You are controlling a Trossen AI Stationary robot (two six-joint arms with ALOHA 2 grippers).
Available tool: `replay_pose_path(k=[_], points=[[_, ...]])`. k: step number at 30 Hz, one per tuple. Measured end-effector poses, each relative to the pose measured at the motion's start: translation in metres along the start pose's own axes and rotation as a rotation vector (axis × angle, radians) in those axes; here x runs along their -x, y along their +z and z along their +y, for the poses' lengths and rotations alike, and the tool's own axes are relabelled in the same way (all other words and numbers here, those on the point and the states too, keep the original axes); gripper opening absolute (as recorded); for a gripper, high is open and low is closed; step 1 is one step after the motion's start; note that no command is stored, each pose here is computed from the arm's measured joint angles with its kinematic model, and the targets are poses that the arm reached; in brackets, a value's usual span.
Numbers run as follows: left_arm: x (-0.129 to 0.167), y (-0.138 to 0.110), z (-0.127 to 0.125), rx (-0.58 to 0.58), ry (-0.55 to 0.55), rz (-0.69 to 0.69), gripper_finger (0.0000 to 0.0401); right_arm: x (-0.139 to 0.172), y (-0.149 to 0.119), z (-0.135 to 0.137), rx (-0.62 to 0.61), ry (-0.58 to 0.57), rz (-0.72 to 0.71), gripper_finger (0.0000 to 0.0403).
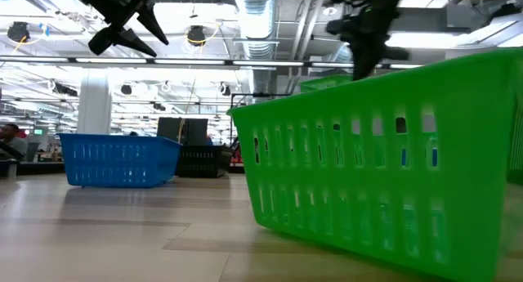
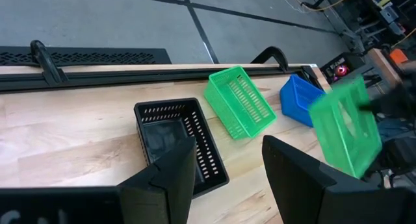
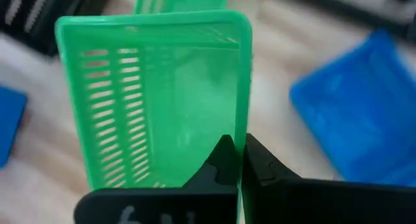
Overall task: Stack baskets by color
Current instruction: Stack the middle right green bin on the top green bin
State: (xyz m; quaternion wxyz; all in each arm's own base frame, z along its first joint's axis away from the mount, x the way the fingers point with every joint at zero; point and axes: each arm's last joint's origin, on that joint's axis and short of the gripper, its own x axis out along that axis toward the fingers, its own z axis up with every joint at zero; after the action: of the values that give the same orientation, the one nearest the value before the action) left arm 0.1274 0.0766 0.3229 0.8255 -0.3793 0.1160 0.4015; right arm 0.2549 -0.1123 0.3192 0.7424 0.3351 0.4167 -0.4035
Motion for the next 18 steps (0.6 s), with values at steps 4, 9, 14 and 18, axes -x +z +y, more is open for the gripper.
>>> replay_pose_path(k=[4, 9, 14, 18], points=[[0.0, 0.0, 0.0, 0.002, 0.001, -0.001, 0.0165, -0.012, 0.048, 0.003, 0.055, -0.013, -0.03, 0.0002], [0.0, 0.0, 0.0, 0.001, 0.004, -0.004, 0.0165, -0.041, 0.093, 0.007, 0.073, 0.026, -0.016, 0.0002], [0.0, 0.0, 0.0, 0.001, 0.005, -0.005, 0.0165, -0.073, 0.115, 0.004, 0.034, 0.093, -0.001, 0.0002], [0.0, 0.0, 0.0, 0.002, 0.005, -0.006, 0.0165, -0.099, 0.125, -0.006, -0.002, 0.163, 0.049, 0.0002]])
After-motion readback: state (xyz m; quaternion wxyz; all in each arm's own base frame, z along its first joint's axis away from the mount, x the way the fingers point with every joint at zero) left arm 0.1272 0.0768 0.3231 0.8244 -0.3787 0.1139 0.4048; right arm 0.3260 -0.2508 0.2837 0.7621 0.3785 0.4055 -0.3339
